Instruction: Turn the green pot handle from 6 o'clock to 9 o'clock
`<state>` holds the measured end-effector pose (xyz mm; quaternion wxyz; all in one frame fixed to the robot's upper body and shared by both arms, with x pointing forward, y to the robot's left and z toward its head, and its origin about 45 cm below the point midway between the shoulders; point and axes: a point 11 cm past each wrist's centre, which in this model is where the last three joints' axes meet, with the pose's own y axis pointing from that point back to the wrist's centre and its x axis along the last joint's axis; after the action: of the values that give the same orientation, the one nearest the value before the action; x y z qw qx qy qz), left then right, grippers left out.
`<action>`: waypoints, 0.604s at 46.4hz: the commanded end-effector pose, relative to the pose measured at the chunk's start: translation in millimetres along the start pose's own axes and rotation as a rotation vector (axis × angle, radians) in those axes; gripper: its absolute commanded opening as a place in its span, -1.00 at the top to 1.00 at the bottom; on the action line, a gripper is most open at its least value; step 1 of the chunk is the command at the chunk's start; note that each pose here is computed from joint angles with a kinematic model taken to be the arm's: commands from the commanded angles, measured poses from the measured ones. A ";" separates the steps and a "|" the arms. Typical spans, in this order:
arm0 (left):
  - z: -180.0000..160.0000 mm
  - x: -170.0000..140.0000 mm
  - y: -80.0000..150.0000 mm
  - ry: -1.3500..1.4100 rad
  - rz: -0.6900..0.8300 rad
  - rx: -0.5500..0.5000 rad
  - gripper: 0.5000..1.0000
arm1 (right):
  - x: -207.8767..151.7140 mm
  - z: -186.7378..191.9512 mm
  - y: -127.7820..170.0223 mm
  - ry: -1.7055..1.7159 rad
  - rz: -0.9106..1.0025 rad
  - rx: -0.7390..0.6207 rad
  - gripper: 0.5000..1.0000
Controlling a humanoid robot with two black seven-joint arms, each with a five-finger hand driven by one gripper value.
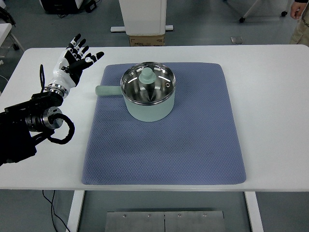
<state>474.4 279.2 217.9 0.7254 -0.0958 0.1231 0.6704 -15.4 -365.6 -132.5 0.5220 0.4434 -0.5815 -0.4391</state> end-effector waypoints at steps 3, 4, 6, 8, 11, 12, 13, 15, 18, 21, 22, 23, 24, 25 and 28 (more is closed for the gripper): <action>-10.6 -3.2 3.1 0.022 -0.002 0.015 -1.00 | 0.2 0.1 0.0 0.000 0.001 0.000 -1.00; -13.0 -5.8 3.3 0.024 -0.007 0.019 -1.00 | 0.0 0.1 0.0 0.000 0.000 0.000 -1.00; -18.2 -7.6 4.9 0.030 -0.008 0.027 -1.00 | 0.2 0.1 0.0 0.000 0.001 0.000 -1.00; -20.3 -8.2 5.6 0.032 -0.008 0.031 -1.00 | 0.0 0.1 0.0 0.000 0.000 0.000 -1.00; -21.8 -8.3 6.2 0.035 -0.007 0.033 -1.00 | 0.0 0.1 0.0 0.000 0.000 0.000 -1.00; -22.9 -8.6 6.6 0.036 -0.008 0.035 -1.00 | 0.0 0.1 0.0 0.000 0.000 0.000 -1.00; -24.0 -9.0 6.9 0.037 -0.008 0.037 -1.00 | 0.0 0.1 0.0 0.000 0.000 0.000 -1.00; -24.8 -9.3 7.1 0.039 -0.008 0.038 -1.00 | 0.0 0.1 0.0 0.000 0.000 0.000 -1.00; -25.9 -12.4 6.8 0.044 -0.012 0.039 -1.00 | 0.0 0.1 0.0 0.000 0.000 0.000 -1.00; -27.9 -14.9 6.9 0.049 -0.015 0.042 -1.00 | -0.5 -0.1 0.0 0.000 -0.001 0.000 -1.00; -28.0 -14.8 6.9 0.048 -0.014 0.042 -1.00 | -0.9 -0.4 0.0 0.000 -0.003 0.001 -1.00; -28.4 -15.5 6.9 0.049 -0.015 0.043 -1.00 | -0.9 -0.4 0.0 0.000 -0.003 0.001 -1.00; -28.1 -15.6 6.8 0.050 -0.014 0.042 -1.00 | -0.9 -0.4 0.0 0.000 -0.003 0.001 -1.00; -28.9 -17.0 6.7 0.052 -0.016 0.043 -1.00 | -0.9 -0.4 0.0 0.000 -0.003 0.001 -1.00; -30.5 -20.8 6.4 0.058 -0.021 0.044 -1.00 | -0.5 -0.1 0.0 0.000 -0.001 0.000 -1.00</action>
<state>465.1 254.5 195.9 0.7295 -0.0991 0.1557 0.6587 -15.1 -364.9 -132.7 0.5213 0.4442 -0.5812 -0.4395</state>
